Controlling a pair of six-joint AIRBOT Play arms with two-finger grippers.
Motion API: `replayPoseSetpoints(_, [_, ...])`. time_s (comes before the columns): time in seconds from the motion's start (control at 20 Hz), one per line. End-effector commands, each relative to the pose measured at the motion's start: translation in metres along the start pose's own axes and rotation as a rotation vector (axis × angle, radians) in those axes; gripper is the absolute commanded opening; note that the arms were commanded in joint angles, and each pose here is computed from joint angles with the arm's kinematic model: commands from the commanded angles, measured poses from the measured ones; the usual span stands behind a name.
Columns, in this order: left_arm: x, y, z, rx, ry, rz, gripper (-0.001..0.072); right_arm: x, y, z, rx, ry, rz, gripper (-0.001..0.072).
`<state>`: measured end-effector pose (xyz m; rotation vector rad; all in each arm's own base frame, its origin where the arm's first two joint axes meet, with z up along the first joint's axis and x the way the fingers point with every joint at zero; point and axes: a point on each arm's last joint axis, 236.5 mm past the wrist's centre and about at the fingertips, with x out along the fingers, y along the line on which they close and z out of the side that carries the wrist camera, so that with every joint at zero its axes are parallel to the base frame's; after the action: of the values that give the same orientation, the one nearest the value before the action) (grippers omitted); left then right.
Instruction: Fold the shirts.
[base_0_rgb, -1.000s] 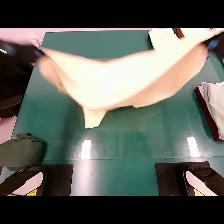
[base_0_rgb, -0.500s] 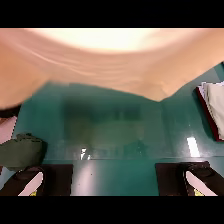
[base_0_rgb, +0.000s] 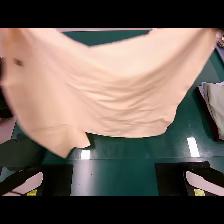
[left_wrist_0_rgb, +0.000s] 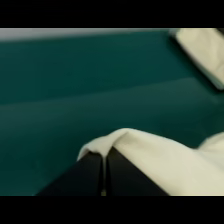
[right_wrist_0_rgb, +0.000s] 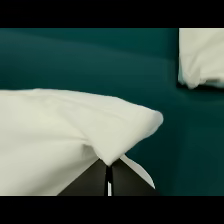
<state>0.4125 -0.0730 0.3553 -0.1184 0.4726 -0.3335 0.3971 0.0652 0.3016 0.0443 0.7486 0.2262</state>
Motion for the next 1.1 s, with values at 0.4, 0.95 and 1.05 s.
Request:
replayPoseSetpoints(0.4, [0.149, 0.069, -0.189, -0.235, 0.607, -0.058, 0.0617, 0.176, -0.036, -0.103, 0.120, 0.481, 0.111, 0.0275])
replayPoseSetpoints(0.95, [0.069, 0.120, -0.396, -0.615, 0.827, 0.111, 0.0618, 0.112, -0.014, -0.185, 0.293, 0.498, 0.318, 0.0275])
replayPoseSetpoints(1.05, [0.078, 0.115, -0.406, -0.669, 0.790, 0.100, 0.0618, 0.110, -0.009, -0.193, 0.311, 0.493, 0.328, 0.0275])
